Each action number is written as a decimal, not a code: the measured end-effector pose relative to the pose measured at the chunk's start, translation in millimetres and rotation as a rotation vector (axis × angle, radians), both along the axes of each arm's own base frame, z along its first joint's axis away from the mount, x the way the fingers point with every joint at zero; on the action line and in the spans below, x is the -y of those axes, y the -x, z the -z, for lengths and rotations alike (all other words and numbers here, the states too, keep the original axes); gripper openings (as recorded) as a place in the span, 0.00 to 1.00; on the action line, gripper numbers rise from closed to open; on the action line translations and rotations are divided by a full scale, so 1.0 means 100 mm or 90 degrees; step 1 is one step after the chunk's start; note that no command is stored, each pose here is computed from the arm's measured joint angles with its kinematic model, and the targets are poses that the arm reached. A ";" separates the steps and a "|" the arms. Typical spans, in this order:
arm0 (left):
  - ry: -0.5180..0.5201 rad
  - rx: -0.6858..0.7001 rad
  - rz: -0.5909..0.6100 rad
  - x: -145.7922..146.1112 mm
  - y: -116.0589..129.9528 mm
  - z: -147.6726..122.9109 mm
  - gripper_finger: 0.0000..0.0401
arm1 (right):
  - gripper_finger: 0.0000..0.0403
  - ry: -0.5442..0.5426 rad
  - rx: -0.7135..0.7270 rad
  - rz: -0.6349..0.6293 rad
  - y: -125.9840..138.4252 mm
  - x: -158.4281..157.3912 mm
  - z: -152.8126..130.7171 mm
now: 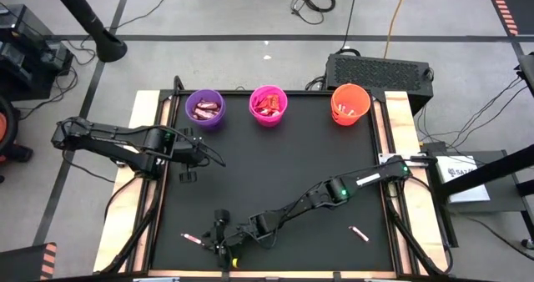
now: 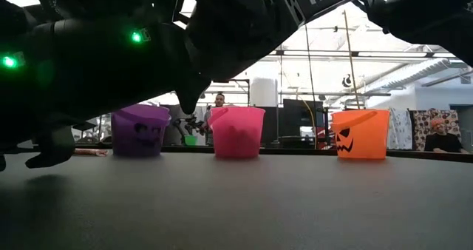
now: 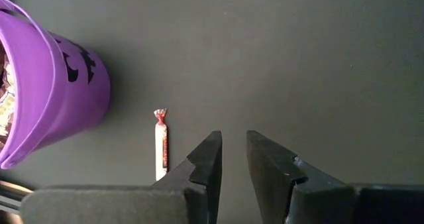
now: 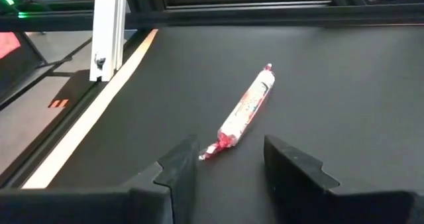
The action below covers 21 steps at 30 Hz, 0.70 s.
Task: Sort candy by brand, put in halloween buckets
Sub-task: Put the white candy into the orange bucket
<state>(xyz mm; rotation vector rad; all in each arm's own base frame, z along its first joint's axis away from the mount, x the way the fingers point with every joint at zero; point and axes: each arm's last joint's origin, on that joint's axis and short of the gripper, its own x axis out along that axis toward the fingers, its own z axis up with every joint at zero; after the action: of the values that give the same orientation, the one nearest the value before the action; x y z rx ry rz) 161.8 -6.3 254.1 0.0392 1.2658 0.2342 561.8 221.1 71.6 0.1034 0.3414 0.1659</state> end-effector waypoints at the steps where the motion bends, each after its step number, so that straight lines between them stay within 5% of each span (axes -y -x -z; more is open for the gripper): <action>1: 0.000 0.000 0.000 0.00 0.00 0.00 0.20 | 0.40 0.000 -0.002 0.001 0.00 0.01 0.00; 11: 0.000 0.000 0.001 0.00 0.00 0.00 0.20 | 0.34 -0.042 -0.012 0.012 -0.05 0.13 0.05; 21: 0.001 0.000 0.001 0.00 0.00 0.00 0.20 | 0.11 -0.045 -0.022 0.016 -0.06 0.18 0.06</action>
<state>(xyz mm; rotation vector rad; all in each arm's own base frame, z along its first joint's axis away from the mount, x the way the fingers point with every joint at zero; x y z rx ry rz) 161.8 -6.4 254.0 0.0391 1.2660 0.2328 568.2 203.4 65.3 0.1805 0.3691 0.1522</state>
